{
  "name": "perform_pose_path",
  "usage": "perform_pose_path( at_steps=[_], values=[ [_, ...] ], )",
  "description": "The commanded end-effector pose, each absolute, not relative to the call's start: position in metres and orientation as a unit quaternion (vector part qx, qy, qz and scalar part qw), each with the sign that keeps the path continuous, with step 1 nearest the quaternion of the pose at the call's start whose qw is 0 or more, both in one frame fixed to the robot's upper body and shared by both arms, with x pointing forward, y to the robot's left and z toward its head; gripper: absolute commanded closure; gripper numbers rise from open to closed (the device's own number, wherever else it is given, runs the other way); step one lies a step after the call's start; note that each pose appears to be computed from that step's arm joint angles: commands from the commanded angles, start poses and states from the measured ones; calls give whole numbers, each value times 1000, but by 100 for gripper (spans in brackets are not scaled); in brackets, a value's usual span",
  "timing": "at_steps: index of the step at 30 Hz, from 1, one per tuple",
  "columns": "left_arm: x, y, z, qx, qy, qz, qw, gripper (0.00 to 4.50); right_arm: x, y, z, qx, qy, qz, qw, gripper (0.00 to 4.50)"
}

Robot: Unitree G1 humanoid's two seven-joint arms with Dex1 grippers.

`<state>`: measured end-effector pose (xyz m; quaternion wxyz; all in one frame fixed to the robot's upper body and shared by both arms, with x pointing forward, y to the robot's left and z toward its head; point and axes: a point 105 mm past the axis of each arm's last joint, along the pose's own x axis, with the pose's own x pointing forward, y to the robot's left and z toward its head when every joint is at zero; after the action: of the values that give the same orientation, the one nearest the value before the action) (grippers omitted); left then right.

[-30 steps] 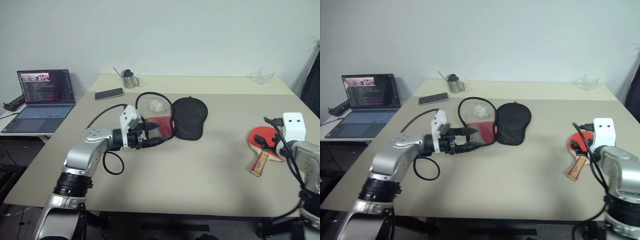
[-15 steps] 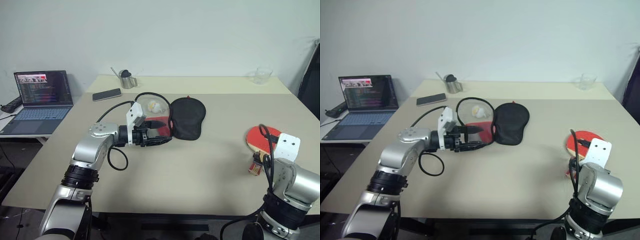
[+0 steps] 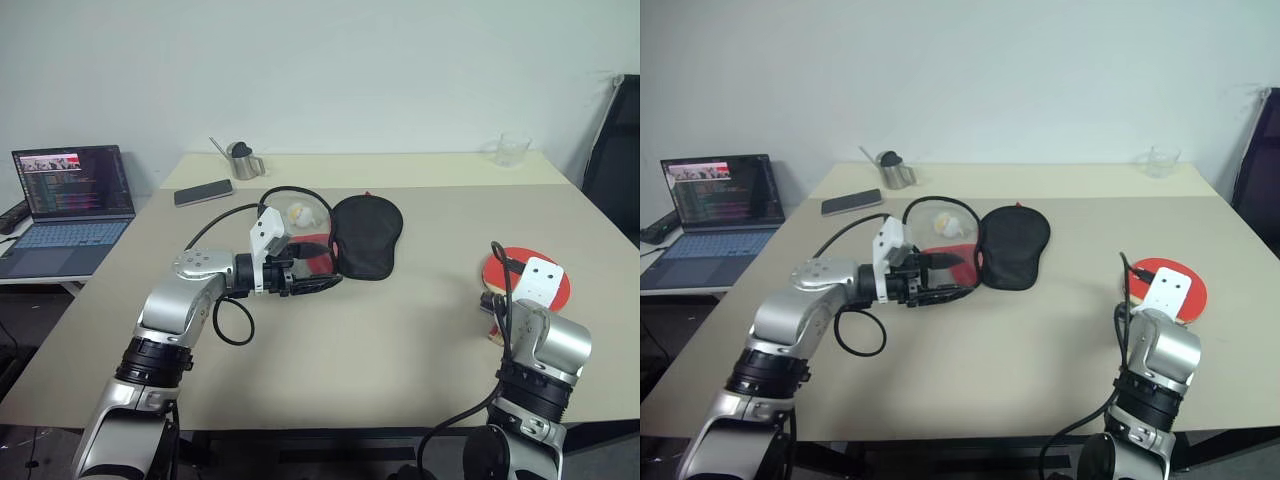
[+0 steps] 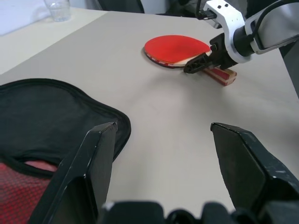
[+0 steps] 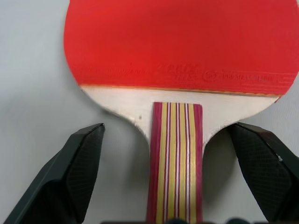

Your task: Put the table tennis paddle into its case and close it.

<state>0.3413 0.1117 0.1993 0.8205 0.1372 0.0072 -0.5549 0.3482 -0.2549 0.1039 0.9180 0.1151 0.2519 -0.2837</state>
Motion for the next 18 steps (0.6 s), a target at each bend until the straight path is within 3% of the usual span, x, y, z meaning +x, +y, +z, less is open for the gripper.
perform_pose_path(
  at_steps=[1, 10, 18],
  values=[
    [340, 124, 216, 152, -19, -531, 833, 97, 345, -269, 101, 105, 249, -324, 907, 59],
    [339, 130, 217, 153, -21, -518, 841, 97, 352, -268, 102, 94, 246, -322, 909, 334],
    [340, 135, 217, 155, -20, -506, 848, 97, 371, -253, 130, 116, 206, -292, 927, 340]
  ],
)
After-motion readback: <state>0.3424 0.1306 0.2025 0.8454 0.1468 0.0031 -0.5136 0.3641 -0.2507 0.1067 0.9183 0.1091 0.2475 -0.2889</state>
